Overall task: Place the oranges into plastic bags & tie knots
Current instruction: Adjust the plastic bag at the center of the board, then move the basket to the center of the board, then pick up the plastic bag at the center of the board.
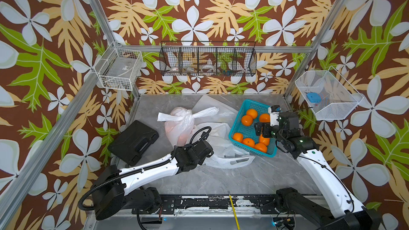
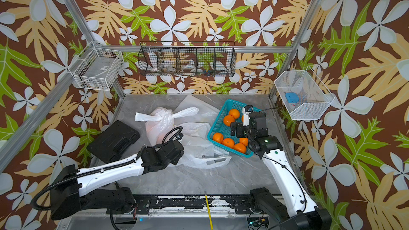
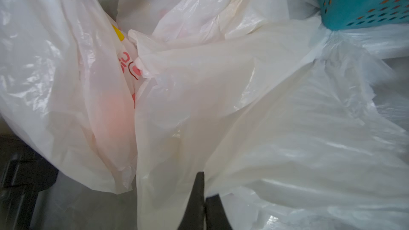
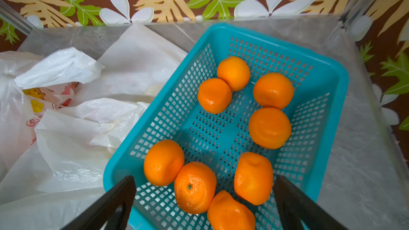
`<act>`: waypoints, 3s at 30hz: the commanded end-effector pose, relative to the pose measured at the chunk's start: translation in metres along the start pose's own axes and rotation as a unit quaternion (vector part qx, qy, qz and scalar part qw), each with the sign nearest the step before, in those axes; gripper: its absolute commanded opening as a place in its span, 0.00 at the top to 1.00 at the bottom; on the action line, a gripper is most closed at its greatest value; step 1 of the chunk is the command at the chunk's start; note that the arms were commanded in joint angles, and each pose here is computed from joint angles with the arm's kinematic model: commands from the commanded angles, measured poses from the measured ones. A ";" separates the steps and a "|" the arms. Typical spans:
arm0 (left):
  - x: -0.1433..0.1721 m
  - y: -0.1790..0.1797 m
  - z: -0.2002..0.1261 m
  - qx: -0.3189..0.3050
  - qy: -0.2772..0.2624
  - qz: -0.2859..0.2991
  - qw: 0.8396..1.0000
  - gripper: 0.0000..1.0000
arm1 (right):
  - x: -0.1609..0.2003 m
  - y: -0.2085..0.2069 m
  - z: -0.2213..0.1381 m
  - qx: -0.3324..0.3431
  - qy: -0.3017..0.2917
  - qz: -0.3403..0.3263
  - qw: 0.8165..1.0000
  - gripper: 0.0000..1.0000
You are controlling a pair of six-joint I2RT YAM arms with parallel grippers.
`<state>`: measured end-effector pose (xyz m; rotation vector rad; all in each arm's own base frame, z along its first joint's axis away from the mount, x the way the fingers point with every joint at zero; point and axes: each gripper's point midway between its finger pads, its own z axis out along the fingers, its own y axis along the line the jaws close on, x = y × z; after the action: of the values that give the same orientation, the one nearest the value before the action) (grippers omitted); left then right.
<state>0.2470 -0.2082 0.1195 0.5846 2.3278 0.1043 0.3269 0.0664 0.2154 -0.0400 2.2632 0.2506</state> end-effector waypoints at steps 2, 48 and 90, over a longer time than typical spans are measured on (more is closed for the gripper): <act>0.009 0.005 0.010 -0.030 0.022 0.027 0.999 1.00 | 0.018 0.023 0.023 -0.064 0.034 0.030 0.997 0.00; -0.029 -0.026 -0.018 0.118 -0.073 -0.005 0.990 0.44 | 0.041 -0.009 0.080 0.011 0.099 0.056 0.993 0.15; -0.033 -0.134 0.074 -0.015 0.044 0.203 0.978 0.63 | 0.034 -0.035 0.047 0.035 0.054 0.080 0.995 0.12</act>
<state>0.2559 -0.3528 0.0417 1.1281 2.3039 0.3074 0.3471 0.0427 0.1531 0.1785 2.3829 0.2485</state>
